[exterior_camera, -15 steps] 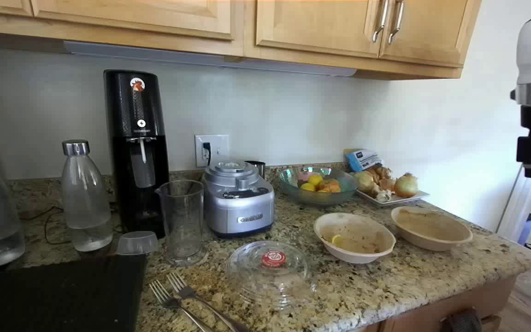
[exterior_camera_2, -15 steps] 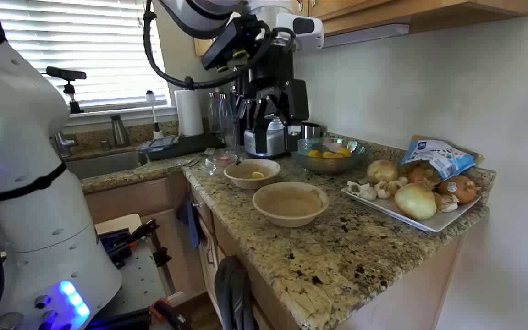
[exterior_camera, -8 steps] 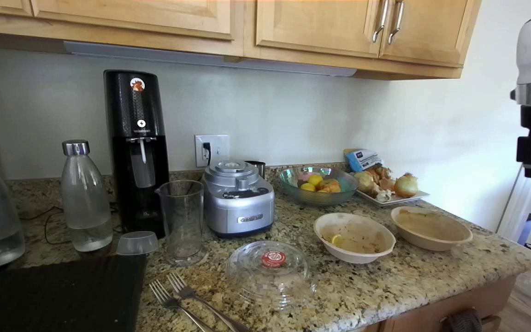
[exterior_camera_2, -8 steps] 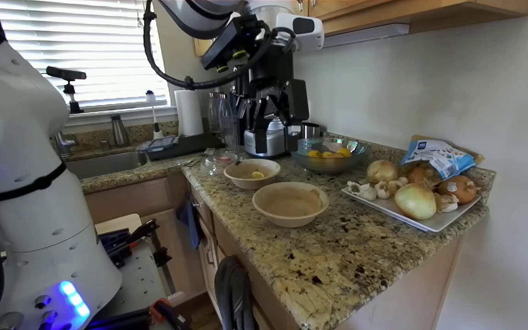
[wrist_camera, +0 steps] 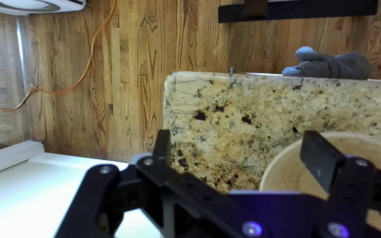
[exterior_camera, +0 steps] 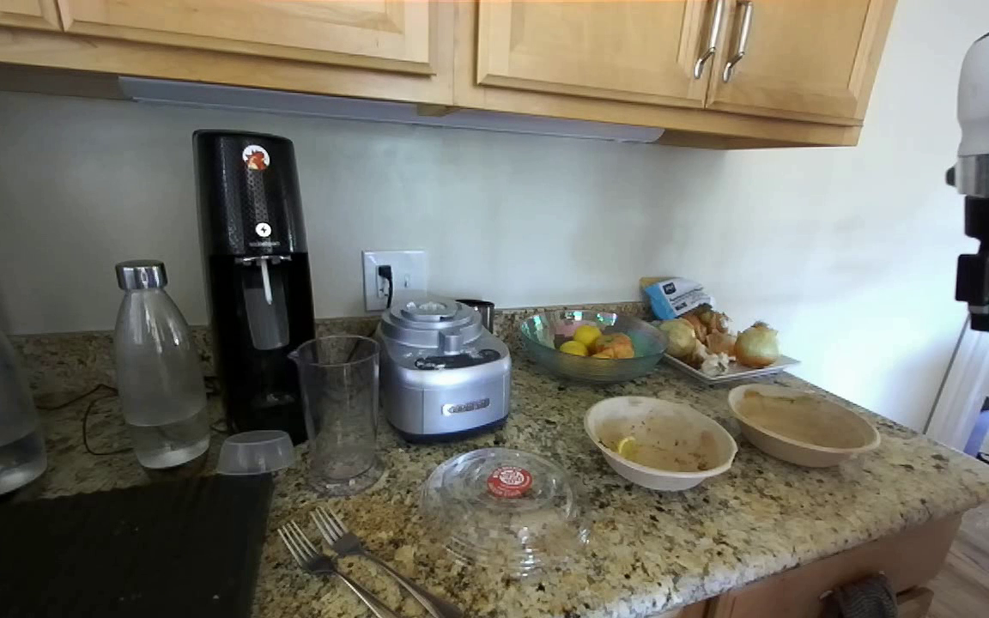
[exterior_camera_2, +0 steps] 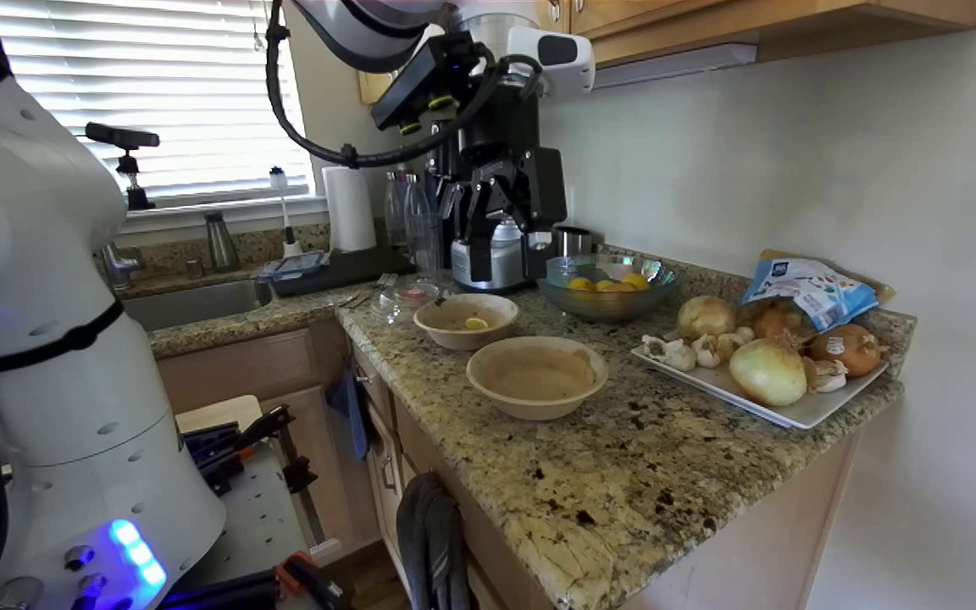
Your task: Put the left plate on the right plate
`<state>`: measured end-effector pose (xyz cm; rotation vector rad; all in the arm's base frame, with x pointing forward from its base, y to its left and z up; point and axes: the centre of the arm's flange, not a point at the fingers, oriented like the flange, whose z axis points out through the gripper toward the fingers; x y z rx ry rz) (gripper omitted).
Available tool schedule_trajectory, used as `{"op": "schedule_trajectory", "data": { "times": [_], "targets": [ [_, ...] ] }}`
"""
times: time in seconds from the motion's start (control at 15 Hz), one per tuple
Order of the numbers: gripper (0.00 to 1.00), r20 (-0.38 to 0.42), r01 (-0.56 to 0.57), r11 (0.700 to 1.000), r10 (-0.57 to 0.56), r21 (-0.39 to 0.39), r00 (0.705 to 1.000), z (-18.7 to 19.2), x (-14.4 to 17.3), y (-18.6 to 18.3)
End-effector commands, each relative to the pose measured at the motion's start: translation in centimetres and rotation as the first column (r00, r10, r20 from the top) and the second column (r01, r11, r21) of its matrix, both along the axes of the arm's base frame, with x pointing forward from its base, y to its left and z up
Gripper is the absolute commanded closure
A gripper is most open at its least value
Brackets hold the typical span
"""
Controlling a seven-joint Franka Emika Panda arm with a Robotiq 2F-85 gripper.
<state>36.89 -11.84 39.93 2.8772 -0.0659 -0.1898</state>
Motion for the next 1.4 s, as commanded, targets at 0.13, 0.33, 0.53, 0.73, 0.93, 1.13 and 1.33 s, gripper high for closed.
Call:
{"op": "schedule_trajectory", "data": {
  "times": [0.13,0.33,0.53,0.73,0.93,1.13,1.33],
  "targets": [
    [0.0,0.069,0.058,0.997,-0.062,0.054,0.996,-0.2,1.5,5.8],
    [0.0,0.119,0.089,0.986,-0.106,0.14,0.987,0.0,2.1,10.1],
    [0.0,0.097,0.066,0.988,-0.08,0.136,0.992,0.3,2.2,10.3],
    [0.0,0.1,0.07,0.988,-0.085,0.138,0.991,0.3,2.2,10.9],
    [0.0,0.1,0.072,0.988,-0.086,0.139,0.991,0.3,2.2,10.8],
    [0.0,0.135,0.184,0.96,-0.215,0.211,0.967,-1.0,2.2,12.5],
    [0.0,0.133,0.316,0.904,-0.365,0.289,0.922,-2.6,2.7,14.2]
  ]
}}
